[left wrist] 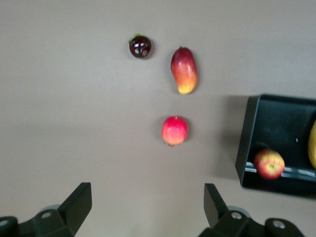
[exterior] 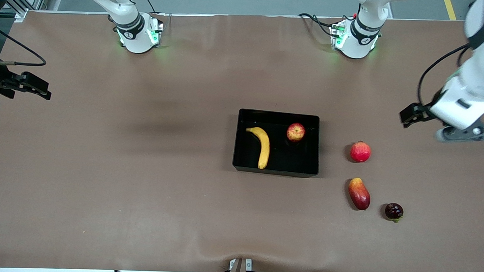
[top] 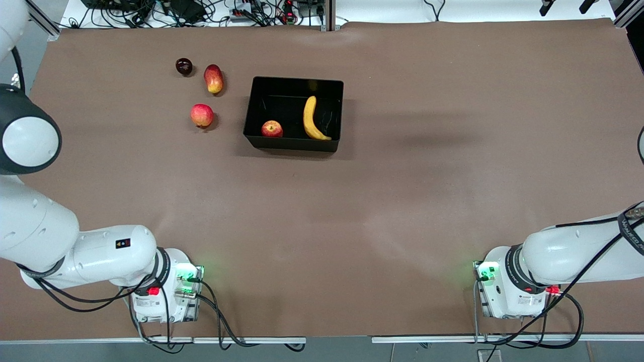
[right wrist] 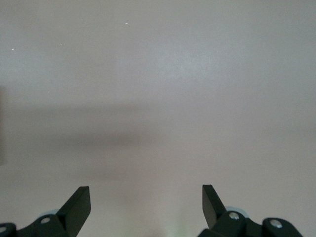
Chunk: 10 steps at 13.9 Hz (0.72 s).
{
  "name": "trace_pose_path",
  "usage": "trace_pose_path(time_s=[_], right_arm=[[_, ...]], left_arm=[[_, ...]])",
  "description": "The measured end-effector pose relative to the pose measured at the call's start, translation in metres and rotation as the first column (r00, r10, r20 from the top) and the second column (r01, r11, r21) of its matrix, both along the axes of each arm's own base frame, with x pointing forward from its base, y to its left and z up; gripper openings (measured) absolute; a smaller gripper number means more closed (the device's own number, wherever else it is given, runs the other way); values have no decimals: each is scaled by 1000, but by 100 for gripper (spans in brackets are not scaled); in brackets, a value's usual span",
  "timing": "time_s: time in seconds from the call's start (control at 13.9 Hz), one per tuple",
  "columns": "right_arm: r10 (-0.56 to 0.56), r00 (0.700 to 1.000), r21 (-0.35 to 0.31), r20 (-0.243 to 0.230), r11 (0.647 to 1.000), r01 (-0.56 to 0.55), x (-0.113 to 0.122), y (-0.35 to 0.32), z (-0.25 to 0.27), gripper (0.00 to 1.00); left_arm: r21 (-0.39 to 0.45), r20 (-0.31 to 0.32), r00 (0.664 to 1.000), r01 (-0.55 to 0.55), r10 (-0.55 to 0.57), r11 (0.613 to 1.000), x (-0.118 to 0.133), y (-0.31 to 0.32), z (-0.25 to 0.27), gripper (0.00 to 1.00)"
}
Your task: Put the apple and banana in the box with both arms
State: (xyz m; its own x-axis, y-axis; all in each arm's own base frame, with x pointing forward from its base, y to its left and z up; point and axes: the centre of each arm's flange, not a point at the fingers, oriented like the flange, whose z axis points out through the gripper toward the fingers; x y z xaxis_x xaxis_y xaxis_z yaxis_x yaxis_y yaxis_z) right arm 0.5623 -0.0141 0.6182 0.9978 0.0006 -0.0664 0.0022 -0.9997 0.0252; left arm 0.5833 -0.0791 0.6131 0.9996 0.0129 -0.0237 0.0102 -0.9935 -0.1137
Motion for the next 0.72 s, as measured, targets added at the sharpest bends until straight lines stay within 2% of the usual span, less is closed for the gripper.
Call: trace_pose_path(time_s=[0.22,0.72], right_arm=[[4,1000,11,-13,1000,-4,4,3,-7,100],[4,1000,46,-18,999,-3,5,7,-10,100]], left_arm=[[-26,-11,1000,-10,10,1000,-23,17,12,100],[-23,-1,1000,-11,11,1000,-74,19,28,100]])
